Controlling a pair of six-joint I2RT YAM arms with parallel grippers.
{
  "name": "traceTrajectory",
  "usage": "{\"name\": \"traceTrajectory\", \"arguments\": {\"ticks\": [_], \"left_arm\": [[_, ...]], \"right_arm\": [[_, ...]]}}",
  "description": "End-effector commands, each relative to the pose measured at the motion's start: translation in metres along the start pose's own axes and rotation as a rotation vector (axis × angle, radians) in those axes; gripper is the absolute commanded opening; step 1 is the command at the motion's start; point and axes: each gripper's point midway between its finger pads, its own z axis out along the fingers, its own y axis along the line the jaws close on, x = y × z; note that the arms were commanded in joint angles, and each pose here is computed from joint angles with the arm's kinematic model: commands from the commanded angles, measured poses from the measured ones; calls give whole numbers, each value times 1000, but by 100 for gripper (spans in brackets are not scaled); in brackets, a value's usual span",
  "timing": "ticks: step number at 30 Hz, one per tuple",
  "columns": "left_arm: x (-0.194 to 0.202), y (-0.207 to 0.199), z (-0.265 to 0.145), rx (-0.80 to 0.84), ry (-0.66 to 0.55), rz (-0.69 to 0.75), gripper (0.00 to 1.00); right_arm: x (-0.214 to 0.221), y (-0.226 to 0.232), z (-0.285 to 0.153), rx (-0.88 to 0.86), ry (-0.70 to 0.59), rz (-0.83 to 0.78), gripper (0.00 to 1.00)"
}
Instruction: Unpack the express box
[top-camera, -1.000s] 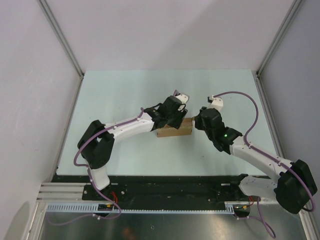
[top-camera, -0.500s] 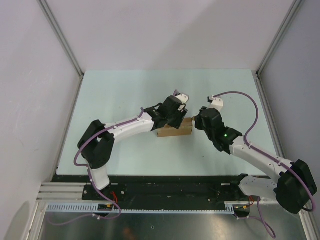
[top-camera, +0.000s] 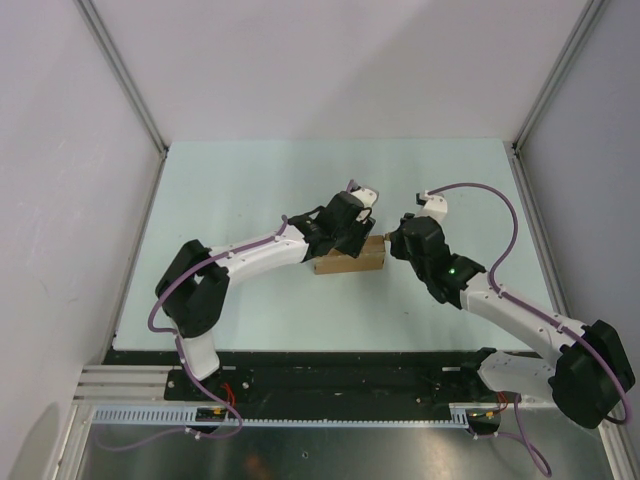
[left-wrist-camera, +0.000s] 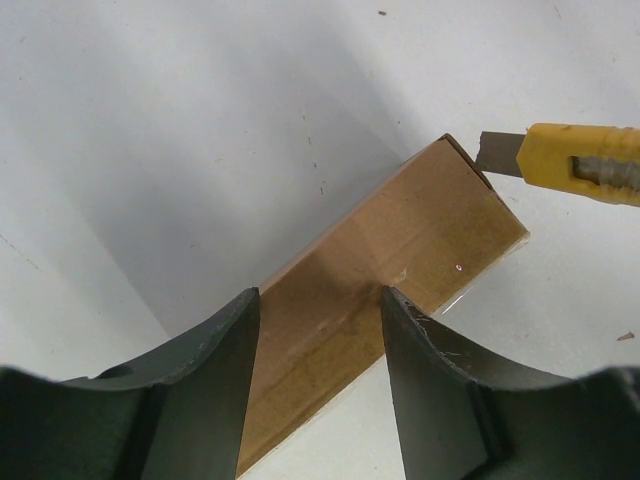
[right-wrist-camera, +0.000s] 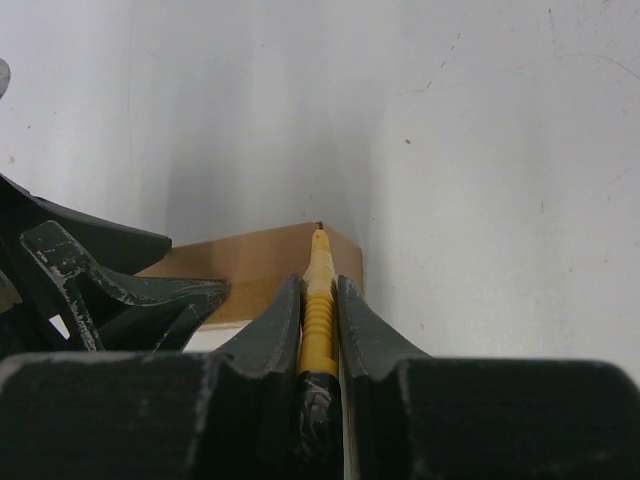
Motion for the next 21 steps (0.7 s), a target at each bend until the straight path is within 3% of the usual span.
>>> {"name": "traceTrajectory", "arguments": {"ticks": [1,13,21], "left_arm": [[46,11,13,-48,147,44,57],[46,10,14,-48,148,43,57],[60,21,20,-118,199,18,54]], "right_arm": [[-15,5,0,1,-37,8,0],[-5,4,3,4,-2,-19,0],[18,4,-14,-29,112,-33,0]]}}
